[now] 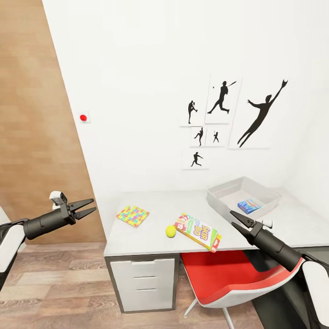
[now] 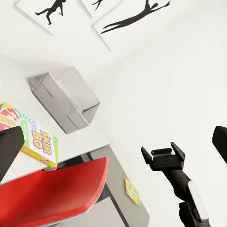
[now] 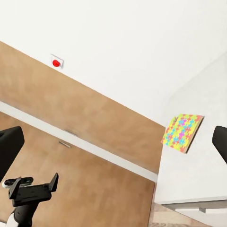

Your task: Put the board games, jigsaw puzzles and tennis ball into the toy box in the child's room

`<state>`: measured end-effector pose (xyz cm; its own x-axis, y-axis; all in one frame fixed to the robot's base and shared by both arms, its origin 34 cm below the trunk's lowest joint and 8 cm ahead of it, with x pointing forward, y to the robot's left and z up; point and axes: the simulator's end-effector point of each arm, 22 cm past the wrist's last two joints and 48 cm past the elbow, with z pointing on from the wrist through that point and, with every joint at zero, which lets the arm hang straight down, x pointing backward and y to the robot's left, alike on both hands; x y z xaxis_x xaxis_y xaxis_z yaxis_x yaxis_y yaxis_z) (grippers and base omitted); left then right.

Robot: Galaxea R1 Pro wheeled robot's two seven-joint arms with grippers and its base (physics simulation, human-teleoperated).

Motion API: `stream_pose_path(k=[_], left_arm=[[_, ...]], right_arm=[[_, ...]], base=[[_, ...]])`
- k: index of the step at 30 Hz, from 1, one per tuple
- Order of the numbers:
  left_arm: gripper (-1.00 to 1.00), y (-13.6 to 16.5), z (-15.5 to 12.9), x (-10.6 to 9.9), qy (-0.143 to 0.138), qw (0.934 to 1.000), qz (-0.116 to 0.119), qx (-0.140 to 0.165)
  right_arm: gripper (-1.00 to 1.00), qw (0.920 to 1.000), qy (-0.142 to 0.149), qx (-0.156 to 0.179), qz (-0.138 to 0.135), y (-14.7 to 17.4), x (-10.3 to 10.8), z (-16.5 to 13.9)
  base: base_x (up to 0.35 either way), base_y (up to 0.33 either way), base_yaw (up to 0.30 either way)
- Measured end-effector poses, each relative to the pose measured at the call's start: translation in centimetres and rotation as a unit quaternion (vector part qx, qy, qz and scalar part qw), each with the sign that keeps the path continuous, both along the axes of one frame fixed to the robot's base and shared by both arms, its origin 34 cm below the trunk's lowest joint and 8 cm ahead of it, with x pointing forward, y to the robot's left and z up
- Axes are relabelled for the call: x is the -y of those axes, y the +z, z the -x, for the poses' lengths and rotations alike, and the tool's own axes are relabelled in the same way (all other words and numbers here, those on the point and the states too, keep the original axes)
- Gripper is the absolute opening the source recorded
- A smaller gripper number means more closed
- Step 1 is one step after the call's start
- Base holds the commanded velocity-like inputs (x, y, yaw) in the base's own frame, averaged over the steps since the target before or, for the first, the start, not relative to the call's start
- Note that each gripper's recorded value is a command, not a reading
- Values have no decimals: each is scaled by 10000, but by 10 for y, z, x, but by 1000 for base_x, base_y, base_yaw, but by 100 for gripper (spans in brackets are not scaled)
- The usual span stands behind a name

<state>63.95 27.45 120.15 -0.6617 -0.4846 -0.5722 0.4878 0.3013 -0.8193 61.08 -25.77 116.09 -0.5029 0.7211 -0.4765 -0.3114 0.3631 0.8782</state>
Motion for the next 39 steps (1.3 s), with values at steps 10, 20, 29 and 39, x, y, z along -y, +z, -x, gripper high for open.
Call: stream_pose_path(k=[10, 20, 29, 39], left_arm=[[100, 2, 1, 0, 0, 10000, 0, 15], [100, 2, 1, 0, -2, 10000, 4, 20], [100, 2, 1, 1, -5, 10000, 4, 19], [100, 2, 1, 1, -4, 10000, 4, 19]], right_arm=[[100, 10000, -50, 60, 2, 3, 2, -1], [100, 10000, -79, 56, 3, 2, 3, -1], [100, 10000, -83, 54, 2, 2, 3, -2], [100, 10000, -77, 64, -2, 3, 3, -1]], base=[[-44, 0, 0], [-16, 0, 0], [-10, 1, 0], [-72, 33, 0]])
